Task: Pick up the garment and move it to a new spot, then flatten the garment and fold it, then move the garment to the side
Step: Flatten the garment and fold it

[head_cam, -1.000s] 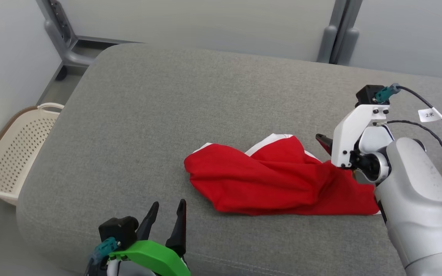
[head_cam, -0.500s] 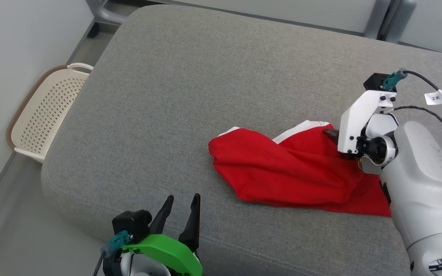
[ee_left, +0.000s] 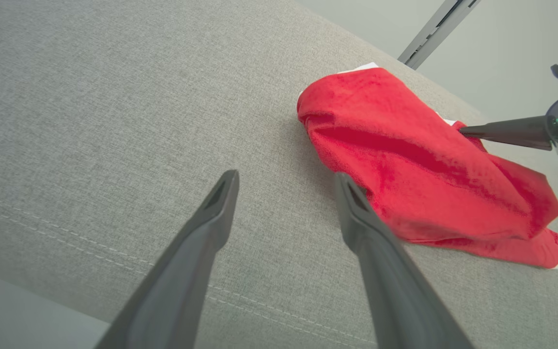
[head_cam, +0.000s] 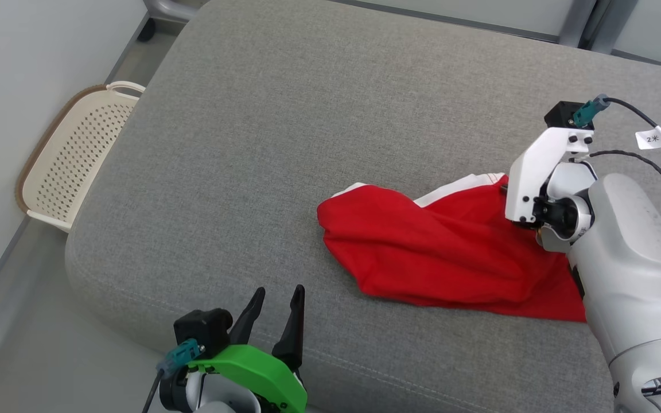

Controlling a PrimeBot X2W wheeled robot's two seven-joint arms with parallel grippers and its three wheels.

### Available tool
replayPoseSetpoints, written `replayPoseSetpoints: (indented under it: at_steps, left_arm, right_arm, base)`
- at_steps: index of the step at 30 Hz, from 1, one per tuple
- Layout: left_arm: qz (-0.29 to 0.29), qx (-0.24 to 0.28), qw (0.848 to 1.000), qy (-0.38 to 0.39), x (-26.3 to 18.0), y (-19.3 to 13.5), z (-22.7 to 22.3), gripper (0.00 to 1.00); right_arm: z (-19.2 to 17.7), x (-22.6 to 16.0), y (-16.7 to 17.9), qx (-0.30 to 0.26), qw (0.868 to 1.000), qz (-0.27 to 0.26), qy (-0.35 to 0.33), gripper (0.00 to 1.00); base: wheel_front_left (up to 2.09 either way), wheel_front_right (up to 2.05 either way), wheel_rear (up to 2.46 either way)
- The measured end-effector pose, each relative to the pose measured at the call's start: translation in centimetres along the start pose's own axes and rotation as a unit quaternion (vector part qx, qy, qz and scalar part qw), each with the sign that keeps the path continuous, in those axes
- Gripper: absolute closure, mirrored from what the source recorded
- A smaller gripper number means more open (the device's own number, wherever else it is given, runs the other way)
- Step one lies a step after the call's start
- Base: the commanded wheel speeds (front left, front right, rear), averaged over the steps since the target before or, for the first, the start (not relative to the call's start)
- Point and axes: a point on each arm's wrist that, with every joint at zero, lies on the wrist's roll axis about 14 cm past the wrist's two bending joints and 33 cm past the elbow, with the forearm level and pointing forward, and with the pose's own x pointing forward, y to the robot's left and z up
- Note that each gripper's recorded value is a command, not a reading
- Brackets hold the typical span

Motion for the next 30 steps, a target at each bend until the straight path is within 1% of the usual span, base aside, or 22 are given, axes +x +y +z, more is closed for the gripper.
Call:
replayPoseSetpoints:
  at_steps: [7, 10, 12, 13, 14, 17, 20, 22, 24, 26, 30]
  left_arm:
    - [-0.008, 0.001, 1.0, 0.001, 0.3, -0.5, 0.0, 0.0]
    - [-0.012, 0.002, 1.0, 0.0, 0.4, -0.7, 0.1, 0.0]
    - [-0.016, 0.002, 1.0, -0.002, 0.4, -0.9, 0.2, 0.0]
    - [-0.019, 0.002, 1.0, -0.005, 0.4, -1.0, 0.3, 0.0]
    - [-0.02, 0.003, 1.0, -0.006, 0.4, -1.1, 0.4, 0.0]
    - [-0.028, 0.003, 1.0, -0.009, 0.4, -1.5, 0.6, 0.0]
    - [-0.032, 0.004, 0.999, -0.012, 0.3, -1.7, 0.7, 0.0]
    - [-0.035, 0.005, 0.999, -0.014, 0.3, -1.9, 0.9, 0.0]
    - [-0.039, 0.008, 0.999, -0.014, 0.3, -2.1, 1.0, 0.0]
    - [-0.045, 0.008, 0.999, -0.014, 0.3, -2.4, 1.1, 0.0]
    - [-0.055, 0.008, 0.998, -0.012, 0.4, -3.1, 1.1, 0.0]
  right_arm:
    - [2.4, -1.0, -1.2, -0.008, 0.998, -0.017, -0.054, 1.0]
    - [4.4, -2.0, -1.5, -0.018, 0.995, -0.026, -0.096, 1.0]
    - [6.1, -2.9, -1.4, -0.024, 0.991, -0.028, -0.13, 1.0]
    - [7.9, -4.0, -1.4, -0.03, 0.985, -0.032, -0.167, 1.0]
    - [8.8, -4.6, -1.4, -0.03, 0.981, -0.034, -0.188, 1.0]
    - [10.3, -6.0, -1.2, -0.041, 0.975, -0.038, -0.216, 1.0]
    - [10.4, -6.5, -0.6, -0.058, 0.974, -0.037, -0.215, 1.0]
    - [10.6, -7.4, 0.2, -0.068, 0.974, -0.027, -0.217, 1.0]
    - [9.7, -8.0, 0.1, -0.08, 0.975, -0.027, -0.204, 1.0]
    - [7.9, -8.8, -1.1, -0.088, 0.978, -0.036, -0.184, 1.0]
    - [4.0, -11.4, -5.2, -0.095, 0.981, -0.08, -0.149, 1.0]
  base:
    - [0.0, 0.0, 0.0]
    - [0.0, 0.0, 0.0]
    - [0.0, 0.0, 0.0]
    - [0.0, 0.0, 0.0]
    - [0.0, 0.0, 0.0]
    - [0.0, 0.0, 0.0]
    - [0.0, 0.0, 0.0]
    - [0.0, 0.0, 0.0]
    - [0.0, 0.0, 0.0]
    - [0.0, 0.0, 0.0]
    - [0.0, 0.0, 0.0]
